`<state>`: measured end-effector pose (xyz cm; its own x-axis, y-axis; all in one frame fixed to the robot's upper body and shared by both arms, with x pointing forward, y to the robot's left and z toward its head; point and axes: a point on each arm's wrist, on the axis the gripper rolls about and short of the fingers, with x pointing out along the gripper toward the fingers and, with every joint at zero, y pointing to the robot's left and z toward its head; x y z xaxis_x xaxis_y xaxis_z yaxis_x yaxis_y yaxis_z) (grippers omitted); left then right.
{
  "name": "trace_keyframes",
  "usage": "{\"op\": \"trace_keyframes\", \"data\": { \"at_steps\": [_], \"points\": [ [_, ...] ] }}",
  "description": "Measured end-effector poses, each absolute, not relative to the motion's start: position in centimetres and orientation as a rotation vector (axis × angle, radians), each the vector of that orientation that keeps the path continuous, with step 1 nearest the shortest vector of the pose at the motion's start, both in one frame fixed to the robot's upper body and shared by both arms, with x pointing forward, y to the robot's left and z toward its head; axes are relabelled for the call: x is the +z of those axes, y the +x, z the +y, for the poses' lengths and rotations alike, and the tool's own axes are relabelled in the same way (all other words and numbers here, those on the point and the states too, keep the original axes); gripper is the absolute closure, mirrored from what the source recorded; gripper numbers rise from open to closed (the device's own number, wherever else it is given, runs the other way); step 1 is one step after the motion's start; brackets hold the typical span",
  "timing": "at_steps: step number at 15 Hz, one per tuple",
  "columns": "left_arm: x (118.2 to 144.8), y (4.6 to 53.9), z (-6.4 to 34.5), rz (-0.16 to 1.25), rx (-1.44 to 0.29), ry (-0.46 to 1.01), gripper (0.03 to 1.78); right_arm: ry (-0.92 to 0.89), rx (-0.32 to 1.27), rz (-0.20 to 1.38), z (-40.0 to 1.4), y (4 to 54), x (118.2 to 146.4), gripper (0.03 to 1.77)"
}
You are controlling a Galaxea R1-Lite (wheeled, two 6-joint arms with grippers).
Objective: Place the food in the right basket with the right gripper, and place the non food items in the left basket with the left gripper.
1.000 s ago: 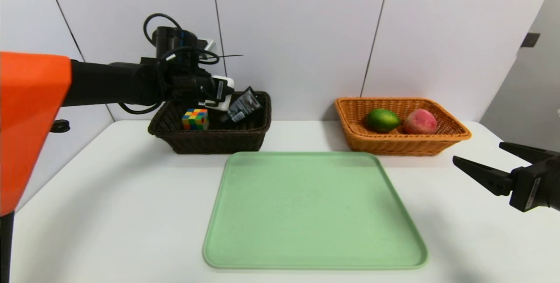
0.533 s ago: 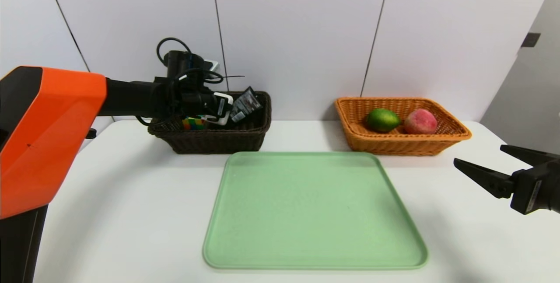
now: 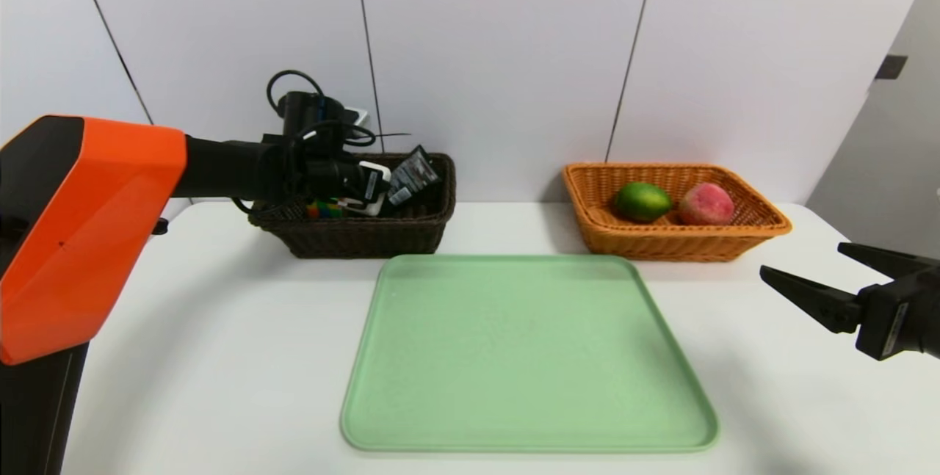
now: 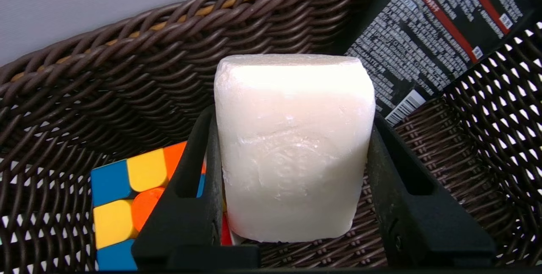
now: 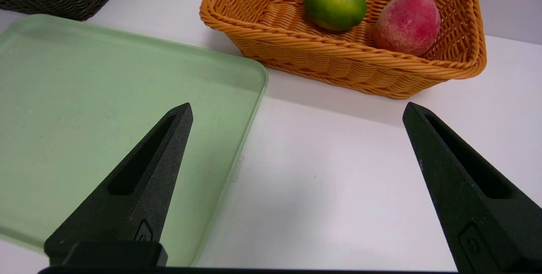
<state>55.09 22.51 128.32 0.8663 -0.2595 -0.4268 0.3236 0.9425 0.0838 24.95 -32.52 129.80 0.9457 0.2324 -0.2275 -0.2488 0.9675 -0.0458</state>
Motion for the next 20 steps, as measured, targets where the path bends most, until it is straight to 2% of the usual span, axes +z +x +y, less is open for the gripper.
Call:
{"op": "trace_keyframes", "data": {
  "at_steps": [5,11,14,20],
  "points": [
    [129.0,55.5,22.4,0.373,-0.302,0.149,0.47,-0.074,0.246,0.222,-32.5,24.9,129.8,0.09],
    [129.6,55.4,22.5,0.352,-0.297,0.138,0.28,-0.075,0.245,0.215,-32.5,24.9,130.0,0.09],
    [131.2,54.8,22.9,0.318,-0.292,0.138,0.22,-0.076,0.245,0.205,-32.5,24.9,130.2,0.09],
    [136.2,51.5,24.1,0.270,-0.190,0.160,0.16,-0.089,0.225,0.140,-32.5,25.5,132.2,0.09]
  ]
}}
